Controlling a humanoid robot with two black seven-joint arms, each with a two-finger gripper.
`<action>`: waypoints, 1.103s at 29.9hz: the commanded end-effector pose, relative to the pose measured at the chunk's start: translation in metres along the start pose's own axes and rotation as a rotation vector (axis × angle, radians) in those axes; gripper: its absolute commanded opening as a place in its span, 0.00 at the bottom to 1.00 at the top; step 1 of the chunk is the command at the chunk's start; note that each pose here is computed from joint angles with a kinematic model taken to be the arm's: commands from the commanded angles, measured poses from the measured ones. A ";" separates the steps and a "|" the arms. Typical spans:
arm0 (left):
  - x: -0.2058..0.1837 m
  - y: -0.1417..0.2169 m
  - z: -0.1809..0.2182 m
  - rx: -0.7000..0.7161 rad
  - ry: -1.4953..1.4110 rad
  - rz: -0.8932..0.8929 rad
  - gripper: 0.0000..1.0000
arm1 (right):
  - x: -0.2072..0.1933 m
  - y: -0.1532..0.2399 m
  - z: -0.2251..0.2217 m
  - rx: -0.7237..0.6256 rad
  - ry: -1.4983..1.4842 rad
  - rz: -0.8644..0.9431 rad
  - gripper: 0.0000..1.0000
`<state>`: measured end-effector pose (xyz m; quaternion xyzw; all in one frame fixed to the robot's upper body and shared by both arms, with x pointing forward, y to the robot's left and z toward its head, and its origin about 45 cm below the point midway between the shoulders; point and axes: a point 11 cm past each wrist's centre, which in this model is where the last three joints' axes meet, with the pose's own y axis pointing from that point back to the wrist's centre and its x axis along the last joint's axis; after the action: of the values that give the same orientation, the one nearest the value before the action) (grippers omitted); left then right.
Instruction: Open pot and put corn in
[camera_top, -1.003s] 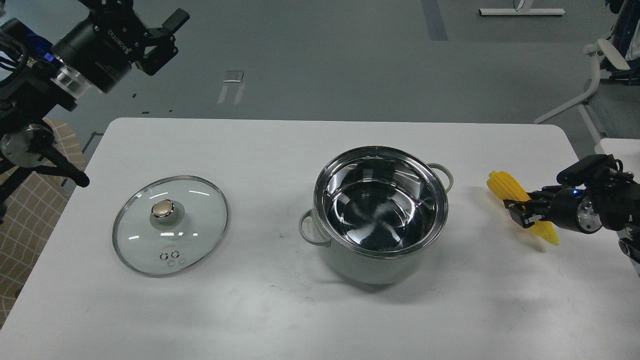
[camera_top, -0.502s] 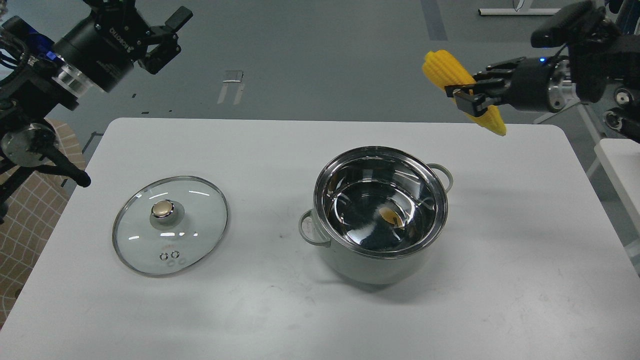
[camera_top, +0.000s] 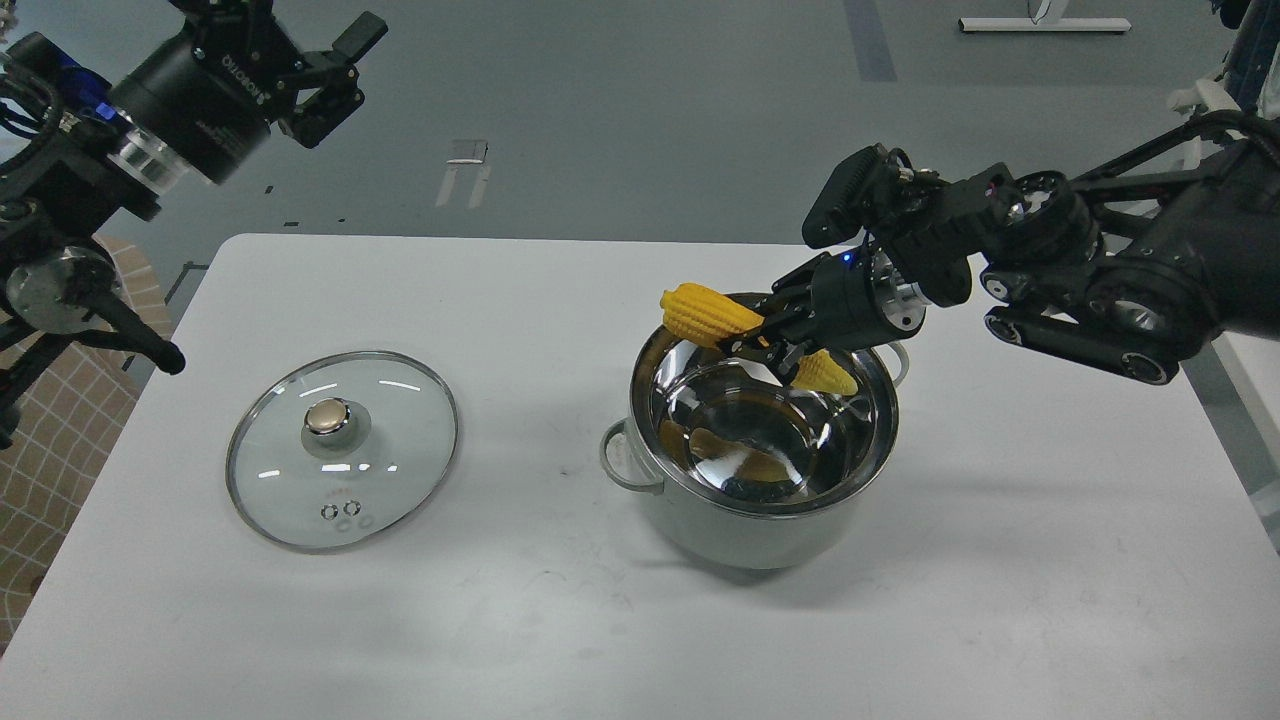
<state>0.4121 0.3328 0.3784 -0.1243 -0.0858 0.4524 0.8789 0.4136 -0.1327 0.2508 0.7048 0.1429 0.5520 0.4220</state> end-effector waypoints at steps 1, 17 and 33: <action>0.000 0.000 -0.001 0.002 0.001 -0.002 0.95 | -0.010 -0.008 -0.005 0.018 -0.014 -0.013 0.19; -0.002 -0.001 -0.002 0.000 0.006 -0.004 0.95 | -0.022 -0.016 -0.010 0.035 -0.025 -0.038 0.78; -0.005 -0.003 -0.007 0.004 0.008 -0.008 0.98 | 0.048 0.018 0.030 -0.055 -0.194 0.328 1.00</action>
<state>0.4124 0.3292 0.3755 -0.1233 -0.0845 0.4496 0.8806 0.4291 -0.1233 0.2613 0.7472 0.0551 0.5383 0.3859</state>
